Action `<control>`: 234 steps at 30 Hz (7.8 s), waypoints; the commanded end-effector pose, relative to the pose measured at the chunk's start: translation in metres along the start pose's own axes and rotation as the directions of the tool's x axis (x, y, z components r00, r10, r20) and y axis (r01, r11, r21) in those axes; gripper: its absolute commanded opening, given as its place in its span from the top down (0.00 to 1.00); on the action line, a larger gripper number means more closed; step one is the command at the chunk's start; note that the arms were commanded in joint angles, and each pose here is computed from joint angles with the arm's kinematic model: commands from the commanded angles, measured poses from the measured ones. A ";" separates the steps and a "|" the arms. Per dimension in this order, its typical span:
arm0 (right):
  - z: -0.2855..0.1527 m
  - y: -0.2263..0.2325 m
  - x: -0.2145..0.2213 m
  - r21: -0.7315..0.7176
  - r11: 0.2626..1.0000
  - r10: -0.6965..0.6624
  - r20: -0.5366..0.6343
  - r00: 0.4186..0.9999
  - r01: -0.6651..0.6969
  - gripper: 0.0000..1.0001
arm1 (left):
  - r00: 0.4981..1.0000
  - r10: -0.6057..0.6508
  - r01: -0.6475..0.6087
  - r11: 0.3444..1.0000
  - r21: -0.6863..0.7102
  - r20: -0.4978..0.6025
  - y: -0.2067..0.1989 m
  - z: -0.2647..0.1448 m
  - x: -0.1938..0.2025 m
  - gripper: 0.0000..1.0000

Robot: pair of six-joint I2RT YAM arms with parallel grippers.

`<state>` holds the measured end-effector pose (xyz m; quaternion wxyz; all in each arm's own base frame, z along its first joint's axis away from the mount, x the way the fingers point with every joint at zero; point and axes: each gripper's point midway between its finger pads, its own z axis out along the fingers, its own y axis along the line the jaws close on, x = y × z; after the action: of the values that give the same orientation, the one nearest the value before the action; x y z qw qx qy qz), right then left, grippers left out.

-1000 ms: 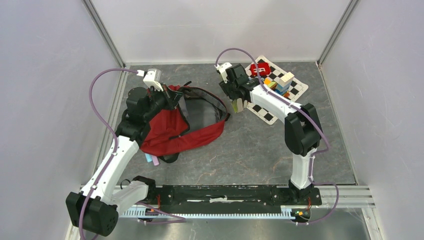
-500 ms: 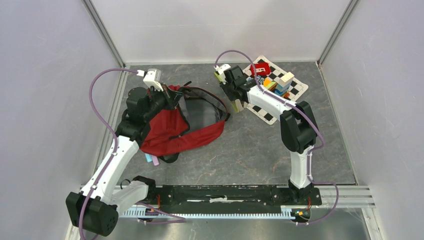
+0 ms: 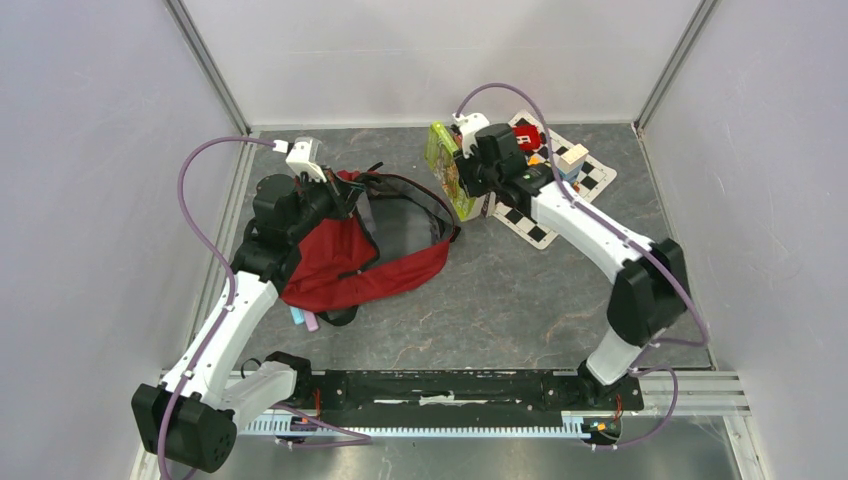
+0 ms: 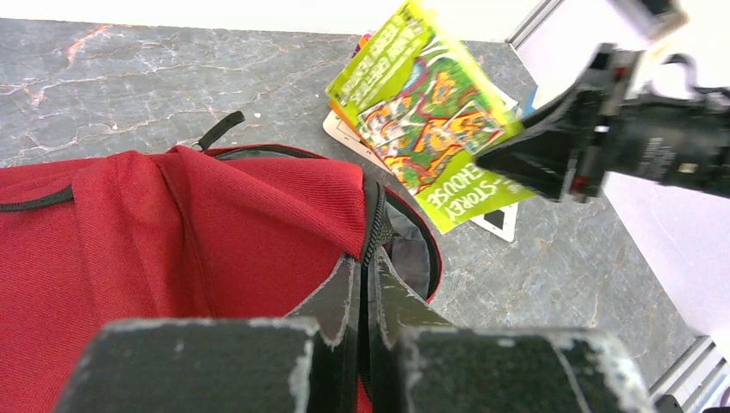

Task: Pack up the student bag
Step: Pick up the book from the center of the board, then place the book in the student bag, then pick up the book from the center of the board.

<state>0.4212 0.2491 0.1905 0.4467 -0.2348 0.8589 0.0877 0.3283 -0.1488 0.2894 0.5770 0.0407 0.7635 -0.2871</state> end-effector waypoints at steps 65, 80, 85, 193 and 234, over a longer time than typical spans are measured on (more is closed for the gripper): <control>-0.022 0.177 -0.069 -0.687 0.569 0.679 0.084 0.729 -0.451 1.00 | 0.966 0.257 -0.251 0.952 -0.174 0.012 0.035 -0.036 0.004 0.98; -0.033 0.230 -0.073 -0.804 0.315 0.789 -0.075 0.610 -0.505 1.00 | 0.969 0.233 -0.220 0.964 -0.146 0.080 0.020 -0.042 -0.017 0.98; -0.030 0.235 -0.067 -0.801 0.280 0.812 -0.096 0.576 -0.529 1.00 | 0.971 0.221 -0.205 0.966 -0.159 0.091 0.013 -0.050 -0.036 0.98; -0.016 -0.068 -0.047 -0.043 0.991 0.133 0.158 0.978 -0.128 0.09 | 0.996 -0.036 0.002 0.921 -0.390 -0.081 0.018 -0.084 -0.066 0.98; 0.079 -0.075 -0.009 0.071 0.997 0.032 -0.002 0.999 -0.032 0.45 | 0.993 -0.112 0.090 0.916 -0.391 -0.034 0.016 -0.081 -0.065 0.98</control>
<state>0.5031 0.2259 0.1417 0.4186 -0.2127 0.8770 0.1017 0.2857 -0.0827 0.3240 0.4913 -0.0941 0.8536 -0.1455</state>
